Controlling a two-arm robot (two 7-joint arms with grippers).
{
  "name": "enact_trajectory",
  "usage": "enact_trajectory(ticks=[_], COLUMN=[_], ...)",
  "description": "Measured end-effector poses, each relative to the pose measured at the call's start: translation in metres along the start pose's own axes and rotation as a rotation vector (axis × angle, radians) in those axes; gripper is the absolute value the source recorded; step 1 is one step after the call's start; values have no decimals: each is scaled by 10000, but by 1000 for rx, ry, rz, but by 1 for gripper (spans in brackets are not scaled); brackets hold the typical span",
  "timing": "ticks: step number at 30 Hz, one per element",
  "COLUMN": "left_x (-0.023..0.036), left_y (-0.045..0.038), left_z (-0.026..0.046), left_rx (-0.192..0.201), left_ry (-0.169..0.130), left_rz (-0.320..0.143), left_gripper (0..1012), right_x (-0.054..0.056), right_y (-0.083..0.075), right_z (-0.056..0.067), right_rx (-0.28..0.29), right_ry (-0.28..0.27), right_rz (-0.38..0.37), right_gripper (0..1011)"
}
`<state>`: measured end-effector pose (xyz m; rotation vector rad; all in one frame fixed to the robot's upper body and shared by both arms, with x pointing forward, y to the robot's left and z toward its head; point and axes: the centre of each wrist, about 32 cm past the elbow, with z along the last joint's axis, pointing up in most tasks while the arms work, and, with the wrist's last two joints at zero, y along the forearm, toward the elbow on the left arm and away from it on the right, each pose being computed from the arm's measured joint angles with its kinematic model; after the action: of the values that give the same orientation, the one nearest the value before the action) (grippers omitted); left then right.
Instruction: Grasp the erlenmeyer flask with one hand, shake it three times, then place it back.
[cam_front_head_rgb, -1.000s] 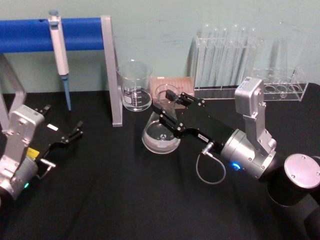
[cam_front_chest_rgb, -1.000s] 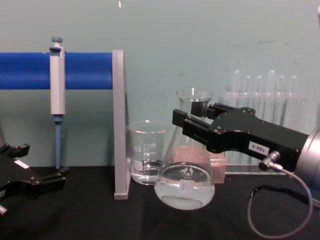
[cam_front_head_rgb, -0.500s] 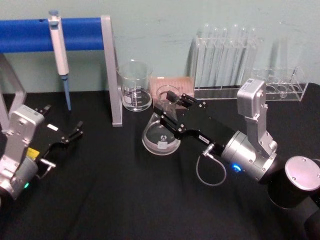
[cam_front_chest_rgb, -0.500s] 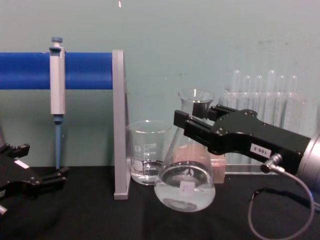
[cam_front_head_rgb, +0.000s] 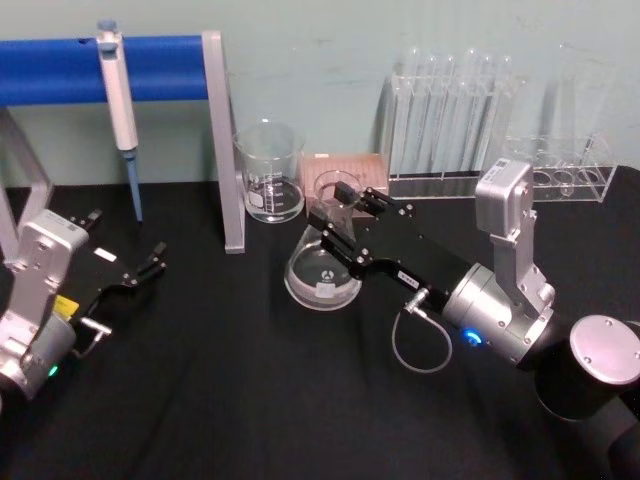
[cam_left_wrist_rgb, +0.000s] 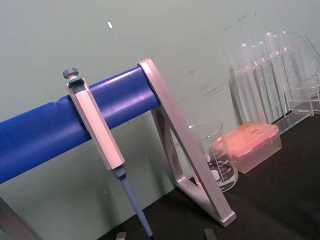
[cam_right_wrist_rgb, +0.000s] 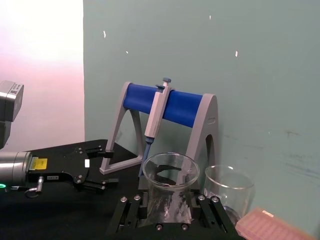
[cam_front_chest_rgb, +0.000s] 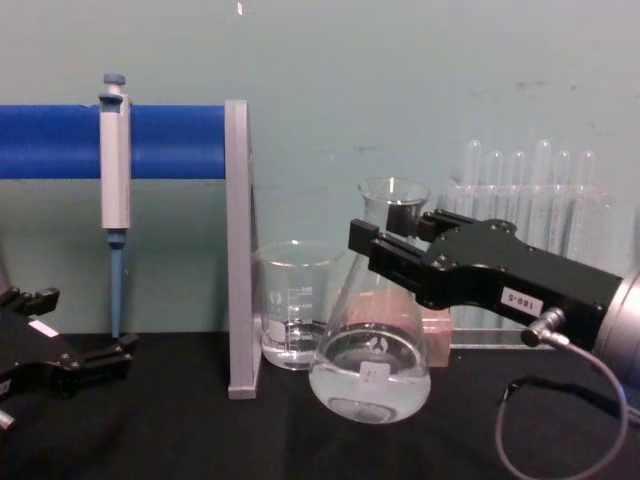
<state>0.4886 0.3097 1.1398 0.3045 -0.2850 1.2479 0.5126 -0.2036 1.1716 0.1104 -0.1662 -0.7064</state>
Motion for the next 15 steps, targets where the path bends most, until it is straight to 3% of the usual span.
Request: enact_trajectory(ticks=[15], left_x=[0], left_y=[0], left_z=[0], left_rx=[0], left_ry=[0], left_rz=[0], left_gripper=[1001], right_x=[-11], right_y=[-9], right_z=[-8], right_rx=[-1], right_ry=[4], right_rz=[-3], right_gripper=[451])
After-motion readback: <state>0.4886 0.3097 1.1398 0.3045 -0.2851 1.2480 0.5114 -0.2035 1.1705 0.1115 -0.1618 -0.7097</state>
